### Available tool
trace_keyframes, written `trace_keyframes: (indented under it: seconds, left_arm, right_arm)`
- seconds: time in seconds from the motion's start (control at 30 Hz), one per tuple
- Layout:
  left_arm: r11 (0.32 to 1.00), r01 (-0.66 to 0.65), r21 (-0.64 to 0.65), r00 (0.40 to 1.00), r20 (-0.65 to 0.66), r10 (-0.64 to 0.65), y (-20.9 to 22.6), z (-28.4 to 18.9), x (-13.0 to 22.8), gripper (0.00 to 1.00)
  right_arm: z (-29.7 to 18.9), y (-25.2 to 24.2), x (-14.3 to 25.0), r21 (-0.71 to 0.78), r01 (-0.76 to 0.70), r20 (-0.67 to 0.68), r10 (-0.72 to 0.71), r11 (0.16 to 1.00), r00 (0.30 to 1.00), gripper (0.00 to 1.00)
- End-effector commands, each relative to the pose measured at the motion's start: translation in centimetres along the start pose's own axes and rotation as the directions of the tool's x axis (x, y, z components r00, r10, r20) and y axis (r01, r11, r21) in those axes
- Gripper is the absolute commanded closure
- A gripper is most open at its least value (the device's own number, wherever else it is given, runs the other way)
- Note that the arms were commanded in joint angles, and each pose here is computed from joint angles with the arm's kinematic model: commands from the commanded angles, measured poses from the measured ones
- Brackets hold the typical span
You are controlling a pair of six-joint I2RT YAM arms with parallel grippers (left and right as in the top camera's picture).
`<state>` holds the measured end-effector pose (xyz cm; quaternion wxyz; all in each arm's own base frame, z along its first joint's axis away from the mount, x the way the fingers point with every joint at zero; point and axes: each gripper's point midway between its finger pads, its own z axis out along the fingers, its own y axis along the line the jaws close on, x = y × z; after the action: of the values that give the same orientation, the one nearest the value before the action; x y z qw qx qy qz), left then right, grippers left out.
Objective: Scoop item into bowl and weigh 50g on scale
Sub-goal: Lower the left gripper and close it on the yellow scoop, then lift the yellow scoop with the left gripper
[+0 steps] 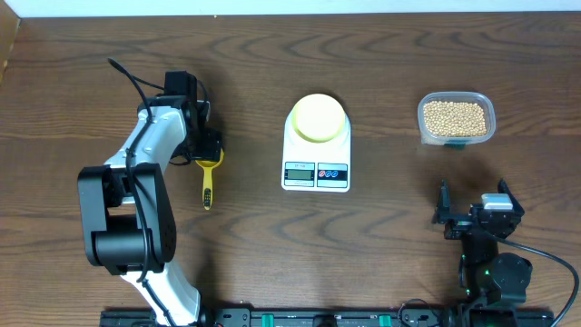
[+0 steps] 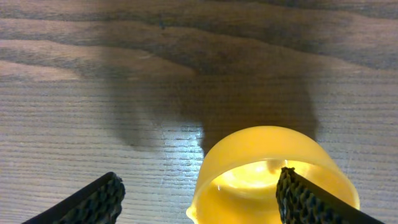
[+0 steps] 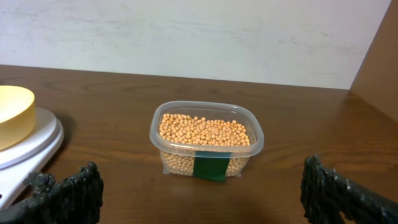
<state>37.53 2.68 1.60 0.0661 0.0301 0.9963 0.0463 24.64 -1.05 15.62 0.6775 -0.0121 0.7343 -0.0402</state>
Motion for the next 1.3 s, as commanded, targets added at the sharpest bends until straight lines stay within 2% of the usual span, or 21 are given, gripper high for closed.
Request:
trace_keyframes:
  seconds: [0.0,0.13,0.33,0.5,0.87,1.27]
  left_arm:
    - [1.0,-0.013,0.005,1.0,-0.024,0.013,0.06,0.74,0.57,0.23]
    - [0.999,-0.013,0.035,1.0,-0.021,0.014,-0.47,0.73,0.52,0.32]
    - [0.999,-0.012,0.045,1.0,-0.02,0.013,-0.64,0.73,0.51,0.34]
    - [0.999,-0.012,0.045,1.0,-0.02,0.013,-0.64,0.73,0.51,0.47]
    - [0.999,-0.012,0.045,1.0,-0.02,0.013,-0.64,0.73,0.51,0.59]
    - [0.999,-0.012,0.046,1.0,-0.023,0.013,-0.64,0.73,0.58,0.75]
  right_arm:
    - [-0.04,-0.09,-0.01,0.007,-0.015,0.002,0.015,1.0,1.0,0.01]
    - [-0.04,-0.09,-0.01,0.007,-0.015,0.002,0.015,1.0,1.0,0.01]
    - [-0.04,-0.09,-0.01,0.007,-0.015,0.002,0.015,1.0,1.0,0.01]
    - [-0.04,-0.09,-0.01,0.007,-0.015,0.002,0.015,1.0,1.0,0.01]
    - [-0.04,-0.09,0.0,0.007,-0.015,0.002,0.015,1.0,1.0,0.01]
    - [-0.04,-0.09,-0.01,0.007,-0.015,0.002,0.015,1.0,1.0,0.01]
